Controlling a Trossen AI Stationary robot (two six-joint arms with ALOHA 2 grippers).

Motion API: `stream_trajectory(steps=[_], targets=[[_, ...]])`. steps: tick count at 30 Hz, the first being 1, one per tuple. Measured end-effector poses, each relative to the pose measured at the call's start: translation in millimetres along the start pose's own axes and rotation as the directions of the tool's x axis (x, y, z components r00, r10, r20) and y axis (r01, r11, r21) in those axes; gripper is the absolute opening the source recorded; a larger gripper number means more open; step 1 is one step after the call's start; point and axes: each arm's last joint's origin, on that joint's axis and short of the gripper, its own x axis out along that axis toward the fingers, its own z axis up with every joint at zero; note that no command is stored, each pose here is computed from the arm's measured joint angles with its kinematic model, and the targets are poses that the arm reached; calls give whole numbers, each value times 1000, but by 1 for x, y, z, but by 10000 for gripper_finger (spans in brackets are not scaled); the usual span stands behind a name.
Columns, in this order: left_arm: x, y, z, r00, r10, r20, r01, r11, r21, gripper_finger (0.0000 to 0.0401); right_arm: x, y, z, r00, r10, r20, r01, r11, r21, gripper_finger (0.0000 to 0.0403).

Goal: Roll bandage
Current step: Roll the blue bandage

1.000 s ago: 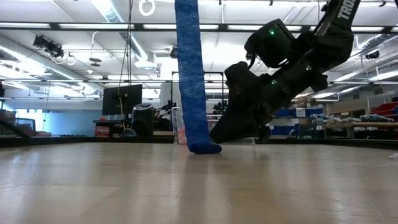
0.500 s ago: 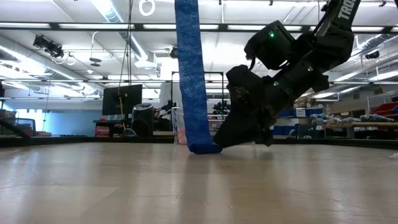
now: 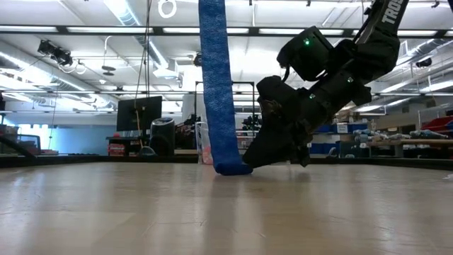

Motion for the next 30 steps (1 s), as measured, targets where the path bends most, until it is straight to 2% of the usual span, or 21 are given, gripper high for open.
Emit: stream_trajectory(steps=[17, 23, 27, 30], targets=[[0, 0, 0, 1000, 1, 0, -1, 1000, 1, 19, 0, 1, 0, 1000, 19, -7, -19, 1000, 2, 93], [0, 0, 0, 1000, 4, 0, -4, 1000, 1, 19, 13, -1, -2, 1000, 23, 14, -23, 1000, -12, 89], [0, 0, -2, 1000, 6, -14, -6, 1000, 1, 19, 20, 3, -3, 1000, 10, 22, -9, 999, -45, 76], [0, 0, -4, 1000, 11, -27, -11, 1000, 5, 19, 19, 9, -6, 1000, 12, 20, -10, 997, -81, 51]])
